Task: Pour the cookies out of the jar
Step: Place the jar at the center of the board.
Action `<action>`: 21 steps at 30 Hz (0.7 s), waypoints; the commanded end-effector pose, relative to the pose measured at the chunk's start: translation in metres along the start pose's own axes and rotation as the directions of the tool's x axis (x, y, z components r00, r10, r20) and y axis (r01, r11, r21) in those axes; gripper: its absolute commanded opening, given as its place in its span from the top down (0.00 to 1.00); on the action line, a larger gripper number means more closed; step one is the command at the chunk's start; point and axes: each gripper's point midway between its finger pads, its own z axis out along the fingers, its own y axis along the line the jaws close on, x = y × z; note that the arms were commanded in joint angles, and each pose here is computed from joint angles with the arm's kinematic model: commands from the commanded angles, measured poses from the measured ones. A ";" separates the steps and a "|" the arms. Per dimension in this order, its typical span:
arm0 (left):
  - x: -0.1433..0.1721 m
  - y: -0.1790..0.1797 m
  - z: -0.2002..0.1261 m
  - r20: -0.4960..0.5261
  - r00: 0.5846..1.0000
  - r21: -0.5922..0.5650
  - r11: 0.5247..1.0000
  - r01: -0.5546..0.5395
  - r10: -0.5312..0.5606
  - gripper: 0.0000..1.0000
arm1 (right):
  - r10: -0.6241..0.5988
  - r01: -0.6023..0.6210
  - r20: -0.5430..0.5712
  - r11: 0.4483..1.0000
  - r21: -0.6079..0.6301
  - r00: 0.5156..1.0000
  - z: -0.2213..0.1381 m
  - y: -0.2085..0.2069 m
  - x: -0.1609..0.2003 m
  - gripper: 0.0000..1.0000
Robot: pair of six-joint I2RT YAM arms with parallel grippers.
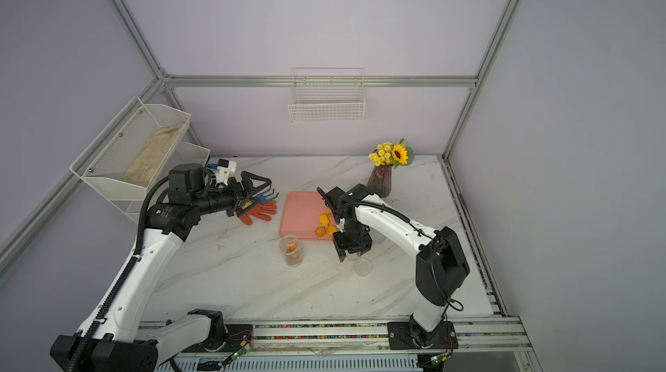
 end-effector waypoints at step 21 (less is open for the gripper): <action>0.010 0.000 -0.023 0.015 0.997 -0.024 0.996 -0.081 0.082 0.00 | -0.040 0.043 -0.019 0.977 0.210 0.999 0.032 -0.014 -0.033 0.45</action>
